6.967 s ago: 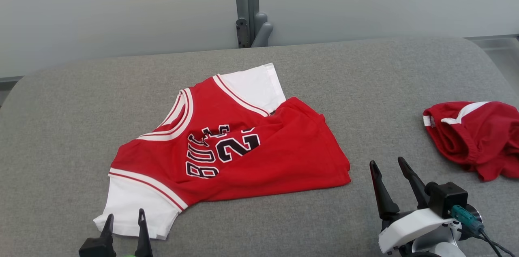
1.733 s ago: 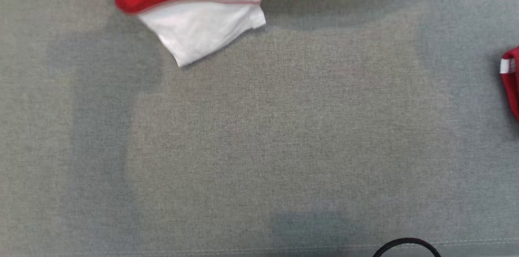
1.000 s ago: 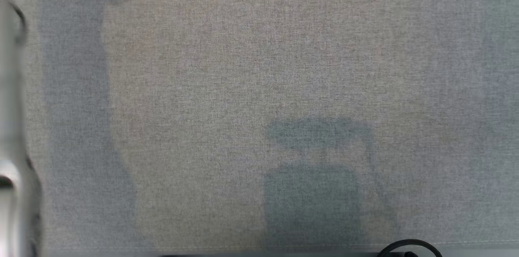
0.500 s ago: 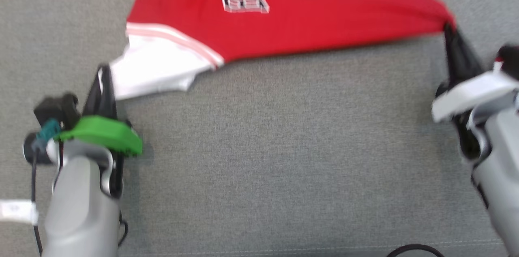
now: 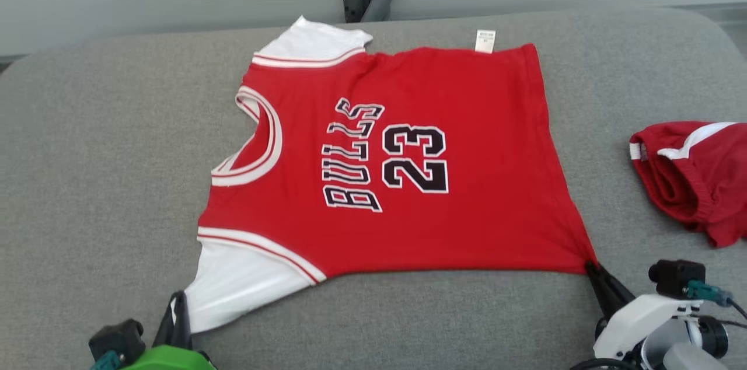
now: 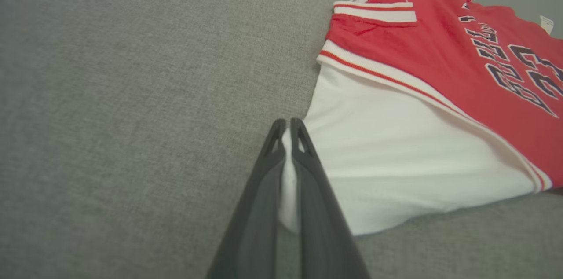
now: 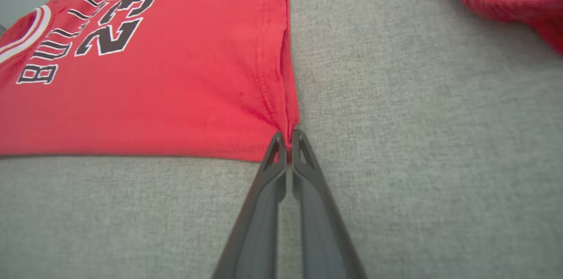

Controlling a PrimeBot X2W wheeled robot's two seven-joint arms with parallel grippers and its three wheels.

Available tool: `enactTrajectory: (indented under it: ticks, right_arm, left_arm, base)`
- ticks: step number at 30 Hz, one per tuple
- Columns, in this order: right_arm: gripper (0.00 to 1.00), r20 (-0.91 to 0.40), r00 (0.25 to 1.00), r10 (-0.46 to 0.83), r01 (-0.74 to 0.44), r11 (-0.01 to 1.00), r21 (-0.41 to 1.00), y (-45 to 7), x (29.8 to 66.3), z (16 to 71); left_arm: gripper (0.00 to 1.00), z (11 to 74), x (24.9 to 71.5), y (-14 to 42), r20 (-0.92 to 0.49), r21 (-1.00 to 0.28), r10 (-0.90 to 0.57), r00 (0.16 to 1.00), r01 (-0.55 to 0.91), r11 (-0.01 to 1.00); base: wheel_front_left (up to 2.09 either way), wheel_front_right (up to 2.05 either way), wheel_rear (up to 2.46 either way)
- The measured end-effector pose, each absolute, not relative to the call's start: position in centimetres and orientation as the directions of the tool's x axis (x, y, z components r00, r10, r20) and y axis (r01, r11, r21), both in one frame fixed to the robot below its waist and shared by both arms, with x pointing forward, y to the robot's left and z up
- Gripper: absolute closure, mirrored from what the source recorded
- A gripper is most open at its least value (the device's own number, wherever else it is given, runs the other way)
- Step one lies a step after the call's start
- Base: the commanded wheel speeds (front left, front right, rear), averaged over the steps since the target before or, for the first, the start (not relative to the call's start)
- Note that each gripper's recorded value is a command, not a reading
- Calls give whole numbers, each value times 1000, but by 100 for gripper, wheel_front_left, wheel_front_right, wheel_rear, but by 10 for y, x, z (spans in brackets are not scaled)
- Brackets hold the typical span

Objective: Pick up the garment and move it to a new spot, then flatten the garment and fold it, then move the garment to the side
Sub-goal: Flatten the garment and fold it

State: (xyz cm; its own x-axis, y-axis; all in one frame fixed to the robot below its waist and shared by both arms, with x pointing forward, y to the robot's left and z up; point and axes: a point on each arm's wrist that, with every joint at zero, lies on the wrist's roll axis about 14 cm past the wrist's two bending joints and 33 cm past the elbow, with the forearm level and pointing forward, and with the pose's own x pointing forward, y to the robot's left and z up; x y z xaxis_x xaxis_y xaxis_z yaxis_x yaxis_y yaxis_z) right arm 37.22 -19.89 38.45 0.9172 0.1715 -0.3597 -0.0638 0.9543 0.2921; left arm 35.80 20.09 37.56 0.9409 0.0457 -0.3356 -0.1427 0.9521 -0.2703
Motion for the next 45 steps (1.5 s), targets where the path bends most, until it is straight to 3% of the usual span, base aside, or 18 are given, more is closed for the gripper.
enactTrajectory:
  ticks: [8, 20, 33, 45]
  right_arm:
    - [100, -367, 920, 139, -28, 956, 292, -211, 331, 384]
    - [100, -356, 925, 135, -24, 953, 300, -209, 329, 385]
    - [100, -213, 967, 136, -66, 949, 308, -205, 399, 425]
    - [100, -239, 957, 164, -93, 955, 283, -193, 439, 416]
  left_arm:
    - [100, 367, 308, 188, -364, -316, 13, 931, -137, 939]
    - [100, 365, 288, 173, -372, -314, -36, 927, -89, 945]
    - [100, 472, 391, 153, -10, -278, -106, 994, 99, 955]
    - [100, 475, 440, 155, 4, -223, -107, 994, 105, 969]
  base:
    - [0, 0, 0]
    - [0, 0, 0]
    - [0, 0, 0]
    - [0, 0, 0]
